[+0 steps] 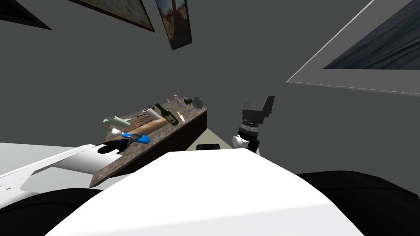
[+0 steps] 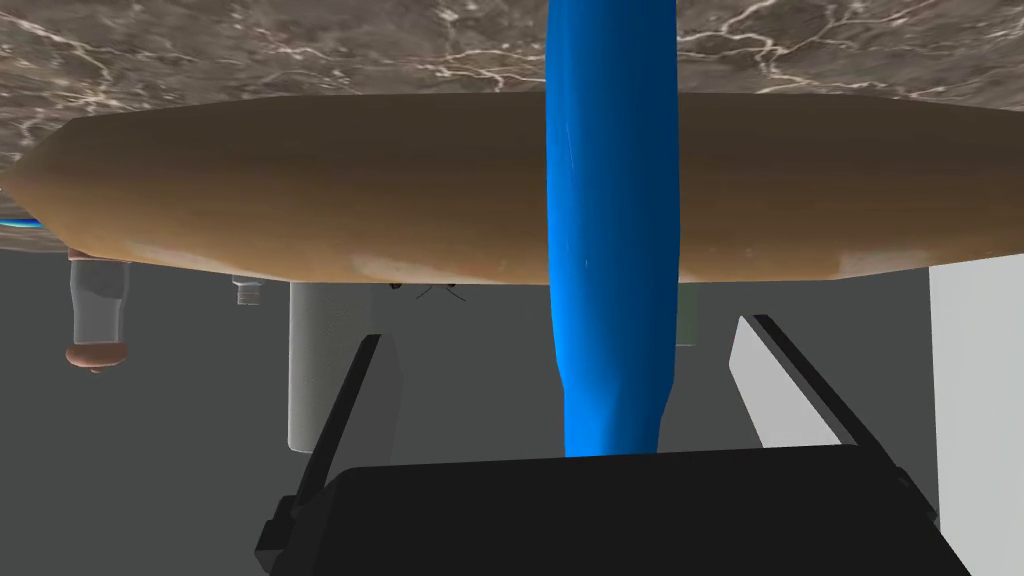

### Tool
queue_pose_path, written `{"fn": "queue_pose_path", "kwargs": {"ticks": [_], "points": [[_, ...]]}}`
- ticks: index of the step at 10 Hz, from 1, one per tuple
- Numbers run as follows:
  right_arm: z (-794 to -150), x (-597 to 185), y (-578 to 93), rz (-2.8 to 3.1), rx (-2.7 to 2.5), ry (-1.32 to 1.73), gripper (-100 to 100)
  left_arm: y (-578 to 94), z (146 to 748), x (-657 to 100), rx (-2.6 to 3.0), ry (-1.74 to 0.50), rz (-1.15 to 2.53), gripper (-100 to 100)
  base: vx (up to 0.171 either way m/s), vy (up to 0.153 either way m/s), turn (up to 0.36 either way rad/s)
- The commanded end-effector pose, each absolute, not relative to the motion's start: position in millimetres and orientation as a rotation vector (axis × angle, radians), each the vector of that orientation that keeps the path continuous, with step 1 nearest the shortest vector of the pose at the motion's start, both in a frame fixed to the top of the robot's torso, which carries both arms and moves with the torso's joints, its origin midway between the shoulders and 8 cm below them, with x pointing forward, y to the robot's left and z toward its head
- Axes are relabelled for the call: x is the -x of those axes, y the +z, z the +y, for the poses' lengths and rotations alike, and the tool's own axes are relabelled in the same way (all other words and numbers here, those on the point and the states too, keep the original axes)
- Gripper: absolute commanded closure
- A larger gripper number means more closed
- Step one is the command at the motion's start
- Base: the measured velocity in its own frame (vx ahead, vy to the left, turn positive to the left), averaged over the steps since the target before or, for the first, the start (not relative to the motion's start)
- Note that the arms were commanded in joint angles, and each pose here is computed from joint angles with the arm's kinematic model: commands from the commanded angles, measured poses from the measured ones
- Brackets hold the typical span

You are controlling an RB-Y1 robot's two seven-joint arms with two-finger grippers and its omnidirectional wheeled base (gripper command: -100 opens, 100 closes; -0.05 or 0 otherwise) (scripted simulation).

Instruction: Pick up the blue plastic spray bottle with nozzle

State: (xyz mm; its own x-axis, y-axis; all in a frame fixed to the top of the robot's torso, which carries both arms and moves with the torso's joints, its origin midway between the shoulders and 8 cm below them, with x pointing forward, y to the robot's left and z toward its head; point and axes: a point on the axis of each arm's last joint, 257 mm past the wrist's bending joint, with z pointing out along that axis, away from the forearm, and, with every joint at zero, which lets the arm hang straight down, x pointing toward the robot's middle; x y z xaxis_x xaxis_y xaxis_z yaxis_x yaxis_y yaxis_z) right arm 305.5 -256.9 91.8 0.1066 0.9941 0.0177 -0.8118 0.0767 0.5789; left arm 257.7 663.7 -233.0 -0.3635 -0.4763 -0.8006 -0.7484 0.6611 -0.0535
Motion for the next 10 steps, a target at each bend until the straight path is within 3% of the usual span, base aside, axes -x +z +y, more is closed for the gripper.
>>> {"fn": "queue_pose_path", "kwargs": {"ticks": [1, 4, 5, 9, 10], "points": [[-257, -305, 92, 0.437, -0.515, 1.419, 0, -235, 675, -254, 0.976, 0.421, 2.02, -100, -0.06, -0.014, -0.158], [-257, -305, 92, 0.437, -0.515, 1.419, 0, -237, 684, -251, 1.0, 0.433, 2.01, -100, -0.05, -0.007, -0.12], [-257, -305, 92, 0.437, -0.515, 1.419, 0, -238, 684, -250, 1.001, 0.433, 2.01, 100, 0.0, 0.0, 0.0], [-257, -305, 92, 0.437, -0.515, 1.419, 0, -238, 685, -250, 1.0, 0.436, 2.011, 100, 0.0, 0.0, 0.0], [-257, -305, 92, 0.437, -0.515, 1.419, 0, -238, 685, -250, 1.0, 0.436, 2.011, 0, 0.0, 0.0, 0.0]]}}
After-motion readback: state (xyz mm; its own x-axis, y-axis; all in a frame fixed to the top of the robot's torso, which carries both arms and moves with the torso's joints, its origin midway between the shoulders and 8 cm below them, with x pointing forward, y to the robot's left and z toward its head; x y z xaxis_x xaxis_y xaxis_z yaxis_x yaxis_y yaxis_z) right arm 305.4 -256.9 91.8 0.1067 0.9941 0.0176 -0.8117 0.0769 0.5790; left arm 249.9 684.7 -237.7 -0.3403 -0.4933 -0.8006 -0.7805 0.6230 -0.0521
